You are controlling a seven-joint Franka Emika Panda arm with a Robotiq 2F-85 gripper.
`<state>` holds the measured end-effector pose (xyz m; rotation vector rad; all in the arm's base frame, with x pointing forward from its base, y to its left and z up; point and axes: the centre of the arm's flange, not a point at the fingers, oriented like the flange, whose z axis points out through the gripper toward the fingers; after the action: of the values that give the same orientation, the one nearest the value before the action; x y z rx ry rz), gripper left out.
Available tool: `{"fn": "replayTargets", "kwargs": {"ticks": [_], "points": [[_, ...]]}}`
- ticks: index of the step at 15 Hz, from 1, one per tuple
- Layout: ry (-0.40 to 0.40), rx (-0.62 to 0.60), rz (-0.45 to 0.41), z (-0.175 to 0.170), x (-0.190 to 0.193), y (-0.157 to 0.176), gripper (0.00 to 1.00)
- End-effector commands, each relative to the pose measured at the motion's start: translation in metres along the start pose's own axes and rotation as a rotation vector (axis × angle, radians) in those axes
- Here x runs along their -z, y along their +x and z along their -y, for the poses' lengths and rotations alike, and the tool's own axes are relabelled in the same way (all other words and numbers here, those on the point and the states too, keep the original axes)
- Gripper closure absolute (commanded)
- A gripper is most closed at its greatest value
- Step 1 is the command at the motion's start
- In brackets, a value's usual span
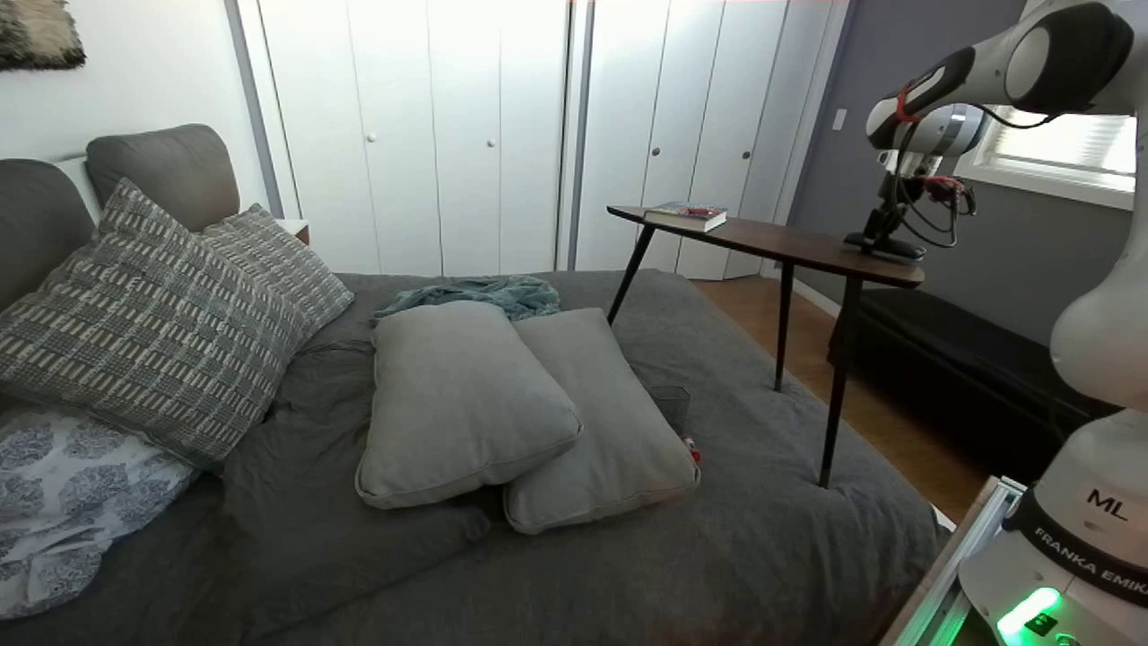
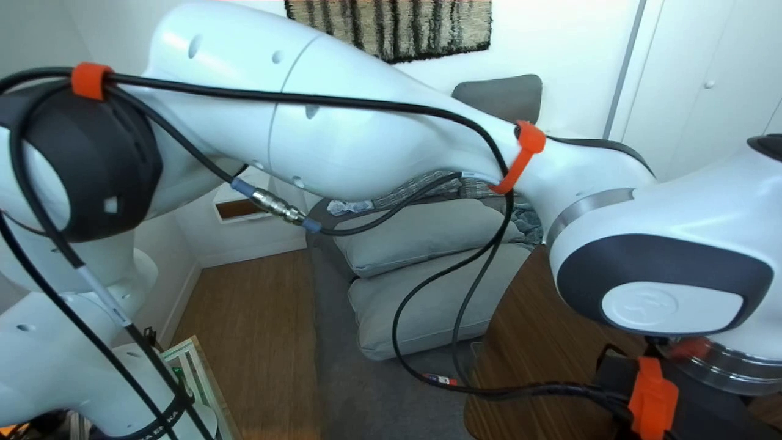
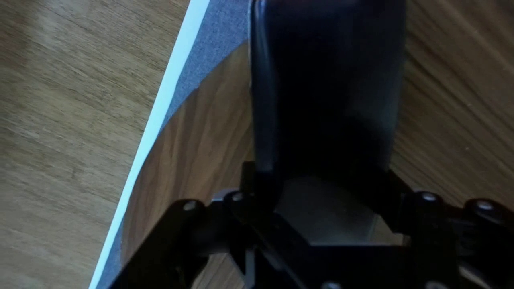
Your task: Put the black case on the seat of the chair
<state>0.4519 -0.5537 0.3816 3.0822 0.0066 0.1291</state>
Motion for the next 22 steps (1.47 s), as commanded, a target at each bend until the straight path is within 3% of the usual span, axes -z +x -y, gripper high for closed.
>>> {"fn": "replayTargets", "kwargs": {"ticks": [1,5,11,17,20,21,22], "points": [[0.01,0.007,-0.023,-0.002,0.016,-0.003,0.55],[-0.041,0.095,-0.071,0.033,0.051,-0.01,0.55],[-0.117,0.332,-0.15,0.132,0.105,-0.006,0.55],[-0.107,0.502,-0.179,0.242,0.127,-0.014,0.55],[-0.043,0.579,-0.137,0.275,0.12,-0.019,0.55],[-0.049,0.531,-0.151,0.251,0.118,0.007,0.3],[-0.035,0.548,-0.146,0.263,0.116,0.003,0.3]]}}
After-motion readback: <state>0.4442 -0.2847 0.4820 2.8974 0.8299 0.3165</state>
